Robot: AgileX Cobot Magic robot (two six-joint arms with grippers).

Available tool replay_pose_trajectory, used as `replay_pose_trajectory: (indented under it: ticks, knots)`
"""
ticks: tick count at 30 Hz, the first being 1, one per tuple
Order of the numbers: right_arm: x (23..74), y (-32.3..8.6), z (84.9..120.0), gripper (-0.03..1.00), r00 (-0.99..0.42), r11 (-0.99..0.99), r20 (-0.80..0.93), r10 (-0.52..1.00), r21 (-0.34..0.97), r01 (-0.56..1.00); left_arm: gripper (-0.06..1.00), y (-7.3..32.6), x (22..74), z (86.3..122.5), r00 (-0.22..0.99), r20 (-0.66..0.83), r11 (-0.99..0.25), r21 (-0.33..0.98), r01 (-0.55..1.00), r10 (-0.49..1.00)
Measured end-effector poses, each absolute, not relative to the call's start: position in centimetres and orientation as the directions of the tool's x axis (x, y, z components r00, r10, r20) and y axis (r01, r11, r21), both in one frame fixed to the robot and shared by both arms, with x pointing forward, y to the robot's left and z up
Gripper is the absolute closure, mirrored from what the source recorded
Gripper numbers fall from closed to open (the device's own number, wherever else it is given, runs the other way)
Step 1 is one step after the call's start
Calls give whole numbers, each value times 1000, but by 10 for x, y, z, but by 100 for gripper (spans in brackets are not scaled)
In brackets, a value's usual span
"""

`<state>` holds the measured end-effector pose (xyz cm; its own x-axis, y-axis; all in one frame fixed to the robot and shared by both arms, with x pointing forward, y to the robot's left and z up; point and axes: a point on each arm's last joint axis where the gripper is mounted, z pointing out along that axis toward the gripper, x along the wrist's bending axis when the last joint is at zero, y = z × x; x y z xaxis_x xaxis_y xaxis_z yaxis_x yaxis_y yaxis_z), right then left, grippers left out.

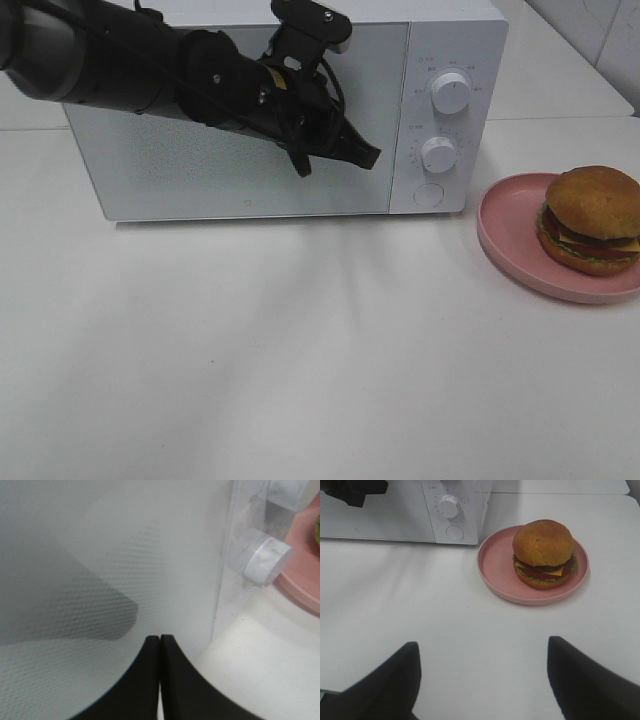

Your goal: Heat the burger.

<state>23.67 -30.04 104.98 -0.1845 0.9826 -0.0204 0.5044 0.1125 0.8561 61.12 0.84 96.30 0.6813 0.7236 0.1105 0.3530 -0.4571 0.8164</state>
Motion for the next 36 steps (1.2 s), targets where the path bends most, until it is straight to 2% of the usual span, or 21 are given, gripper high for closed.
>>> replay_pose_trajectory:
  ticks: [6,8,9,14,15,16,19,21,23,29,33,35,36]
  knots:
    - [237,-300,1050,29,-185,112,-20,983,856,504,94,-1,608,967,717,125,-508,787,349,686]
    - [237,-300,1050,29,-185,112,-20,983,856,504,94,1,603,979,757,200,-602,740,299,622]
    - [237,-300,1050,29,-185,112,-20,983,856,504,94,1,603,979,757,200,-602,740,299,622]
    - [237,-300,1050,29,-185,112,-20,983,856,504,94,16,592,1026,764,225,-635,715,292,605]
    - [237,-300,1050,29,-185,112,-20,983,856,504,94,16,592,1026,764,225,-635,715,292,605]
    - [237,-300,1050,29,-185,112,-20,983,856,504,94,25,586,1039,764,205,-643,691,329,612]
    - [237,-300,1050,29,-185,112,-20,983,856,504,94,28,582,1043,766,192,-651,672,353,614]
    - [237,-300,1050,29,-185,112,-20,983,856,504,94,44,566,1061,754,154,-669,597,444,638]
    - [237,-300,1050,29,-185,112,-20,983,856,504,94,47,562,1065,745,136,-659,588,470,653]
    - [237,-300,1050,29,-185,112,-20,983,856,504,94,76,542,1099,684,186,-661,519,542,706]
    - [237,-300,1050,29,-185,112,-20,983,856,504,94,100,537,1111,614,191,-622,464,631,766]
    - [237,-300,1050,29,-185,112,-20,983,856,504,94,125,536,1115,528,167,-546,401,735,833]
    - [237,-300,1050,29,-185,112,-20,983,856,504,94,125,536,1115,528,167,-546,401,735,833]
